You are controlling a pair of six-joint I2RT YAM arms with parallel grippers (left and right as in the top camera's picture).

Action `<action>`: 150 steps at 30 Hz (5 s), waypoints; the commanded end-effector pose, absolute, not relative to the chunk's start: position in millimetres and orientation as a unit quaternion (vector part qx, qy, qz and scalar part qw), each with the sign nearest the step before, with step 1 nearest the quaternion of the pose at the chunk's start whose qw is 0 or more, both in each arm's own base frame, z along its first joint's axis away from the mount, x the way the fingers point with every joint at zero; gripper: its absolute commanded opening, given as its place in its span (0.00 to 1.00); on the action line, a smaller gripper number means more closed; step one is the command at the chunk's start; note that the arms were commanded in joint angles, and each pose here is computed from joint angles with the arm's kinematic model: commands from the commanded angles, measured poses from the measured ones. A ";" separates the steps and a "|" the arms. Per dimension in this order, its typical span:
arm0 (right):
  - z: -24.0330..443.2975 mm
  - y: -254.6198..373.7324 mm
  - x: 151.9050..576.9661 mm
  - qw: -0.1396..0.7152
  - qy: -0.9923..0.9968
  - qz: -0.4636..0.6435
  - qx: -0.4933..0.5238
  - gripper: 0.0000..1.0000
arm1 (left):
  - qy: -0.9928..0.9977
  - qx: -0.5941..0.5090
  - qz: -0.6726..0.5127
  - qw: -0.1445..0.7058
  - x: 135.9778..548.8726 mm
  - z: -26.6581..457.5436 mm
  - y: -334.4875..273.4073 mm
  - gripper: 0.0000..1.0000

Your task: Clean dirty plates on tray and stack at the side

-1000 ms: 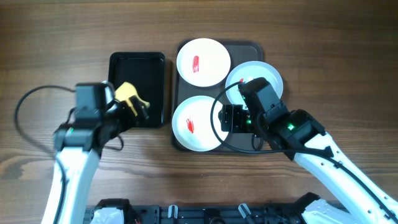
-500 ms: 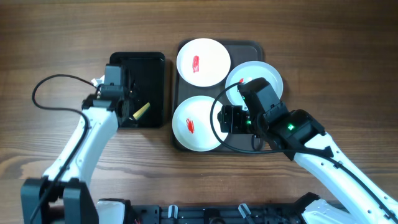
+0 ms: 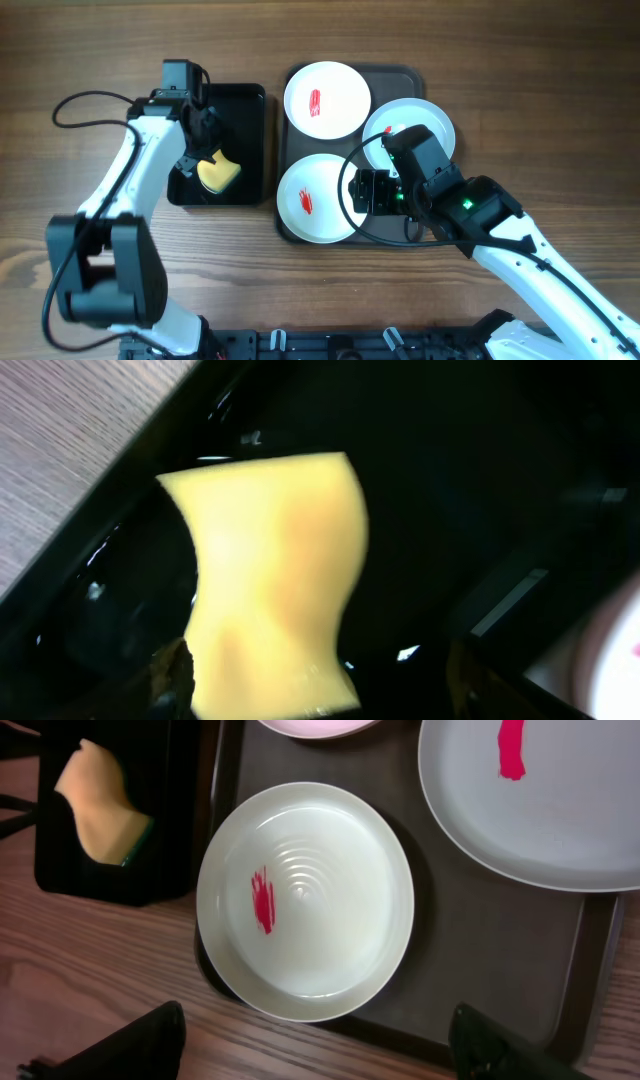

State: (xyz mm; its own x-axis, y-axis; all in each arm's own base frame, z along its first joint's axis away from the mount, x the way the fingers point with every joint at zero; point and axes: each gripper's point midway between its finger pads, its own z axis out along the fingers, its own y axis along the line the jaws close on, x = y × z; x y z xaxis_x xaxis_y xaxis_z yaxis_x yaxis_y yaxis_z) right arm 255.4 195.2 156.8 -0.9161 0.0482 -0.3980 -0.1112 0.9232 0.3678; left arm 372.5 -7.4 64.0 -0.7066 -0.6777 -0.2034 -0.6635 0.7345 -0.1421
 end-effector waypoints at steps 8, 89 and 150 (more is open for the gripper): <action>160.1 198.4 258.0 0.203 0.958 0.201 -0.012 0.89 | 0.935 -0.351 0.014 0.054 361.7 8.3 -4.2 0.39; 154.4 193.9 251.4 0.187 0.964 0.190 -0.011 0.91 | 0.975 -0.181 -0.105 0.069 366.2 50.7 -58.8 0.34; 151.4 191.4 247.8 0.178 0.966 0.185 -0.011 0.94 | 0.963 -0.268 0.023 0.025 324.5 77.6 24.7 0.04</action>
State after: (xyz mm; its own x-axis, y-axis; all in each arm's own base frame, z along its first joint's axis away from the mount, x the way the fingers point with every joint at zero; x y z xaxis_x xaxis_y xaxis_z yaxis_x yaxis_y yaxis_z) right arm 245.7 188.6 149.7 -0.9339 0.0395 -0.3554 -0.0915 0.9344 0.3443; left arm 322.9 17.9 70.2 -0.8286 -0.5596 0.0188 -0.5591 0.8253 -0.0793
